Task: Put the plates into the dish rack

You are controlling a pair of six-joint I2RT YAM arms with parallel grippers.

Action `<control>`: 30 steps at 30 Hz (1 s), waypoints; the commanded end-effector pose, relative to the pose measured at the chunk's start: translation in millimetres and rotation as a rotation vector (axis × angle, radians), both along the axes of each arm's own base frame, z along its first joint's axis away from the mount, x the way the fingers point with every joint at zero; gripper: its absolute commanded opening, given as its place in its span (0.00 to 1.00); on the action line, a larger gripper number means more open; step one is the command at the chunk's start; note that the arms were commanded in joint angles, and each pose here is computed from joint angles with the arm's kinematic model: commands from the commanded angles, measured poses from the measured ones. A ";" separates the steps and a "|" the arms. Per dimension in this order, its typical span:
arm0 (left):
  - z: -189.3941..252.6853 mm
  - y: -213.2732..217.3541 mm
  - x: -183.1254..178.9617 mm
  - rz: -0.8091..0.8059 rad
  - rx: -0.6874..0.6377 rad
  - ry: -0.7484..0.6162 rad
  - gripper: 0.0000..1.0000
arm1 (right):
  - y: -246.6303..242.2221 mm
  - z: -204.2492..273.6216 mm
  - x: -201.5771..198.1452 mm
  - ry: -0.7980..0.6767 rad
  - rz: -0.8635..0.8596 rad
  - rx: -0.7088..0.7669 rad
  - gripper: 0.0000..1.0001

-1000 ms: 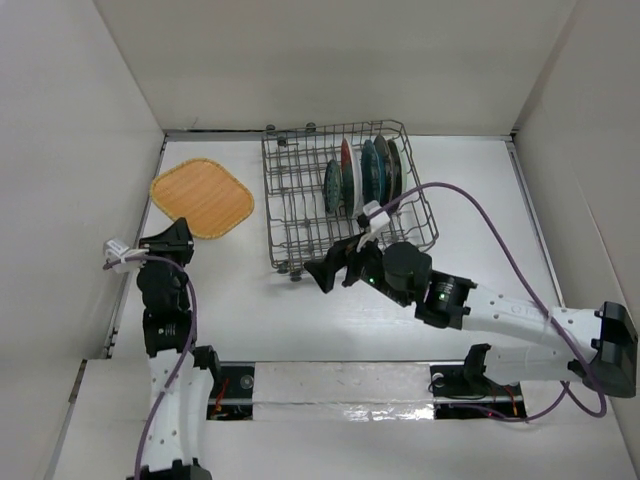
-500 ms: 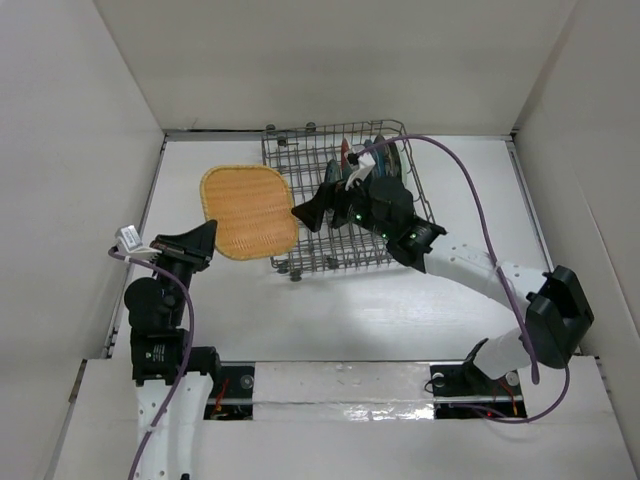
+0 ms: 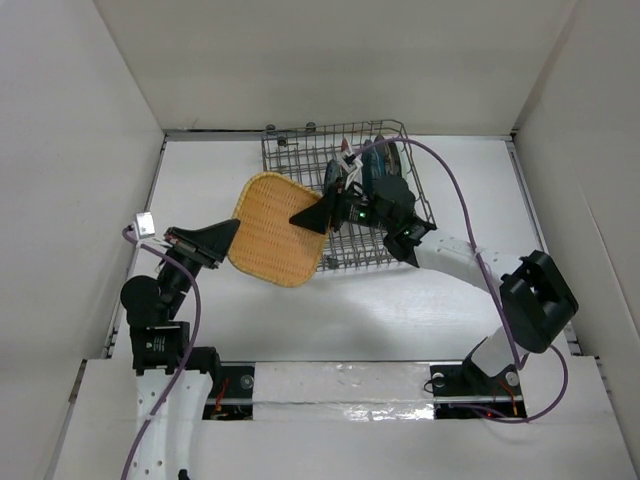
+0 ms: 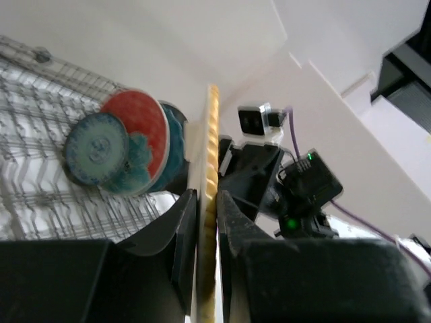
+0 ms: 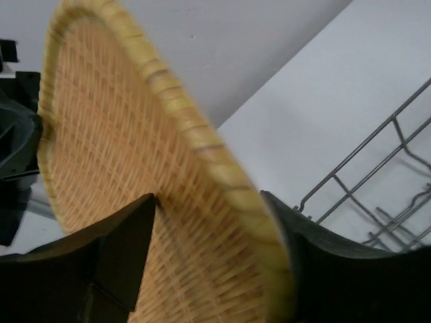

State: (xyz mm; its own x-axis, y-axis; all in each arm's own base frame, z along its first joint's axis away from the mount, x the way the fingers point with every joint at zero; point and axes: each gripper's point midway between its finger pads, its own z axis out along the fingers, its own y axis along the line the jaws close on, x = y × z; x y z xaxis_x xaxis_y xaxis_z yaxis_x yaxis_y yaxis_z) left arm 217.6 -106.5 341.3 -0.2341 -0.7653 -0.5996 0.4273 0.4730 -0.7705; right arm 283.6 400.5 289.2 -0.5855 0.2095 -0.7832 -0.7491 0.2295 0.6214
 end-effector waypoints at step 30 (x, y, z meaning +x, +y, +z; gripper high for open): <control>21.3 25.8 22.5 0.214 0.481 -0.118 0.02 | -113.8 78.4 109.7 -0.184 -1.073 -0.330 0.00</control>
State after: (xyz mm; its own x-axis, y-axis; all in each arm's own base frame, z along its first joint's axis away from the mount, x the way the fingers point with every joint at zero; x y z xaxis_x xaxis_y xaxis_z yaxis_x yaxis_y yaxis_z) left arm 233.3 -67.3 376.9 0.0257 -0.4785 -0.8777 0.2954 0.8424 -0.4506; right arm 362.6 329.9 369.5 -0.2328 0.3661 -0.9010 -0.4470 0.7825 0.4334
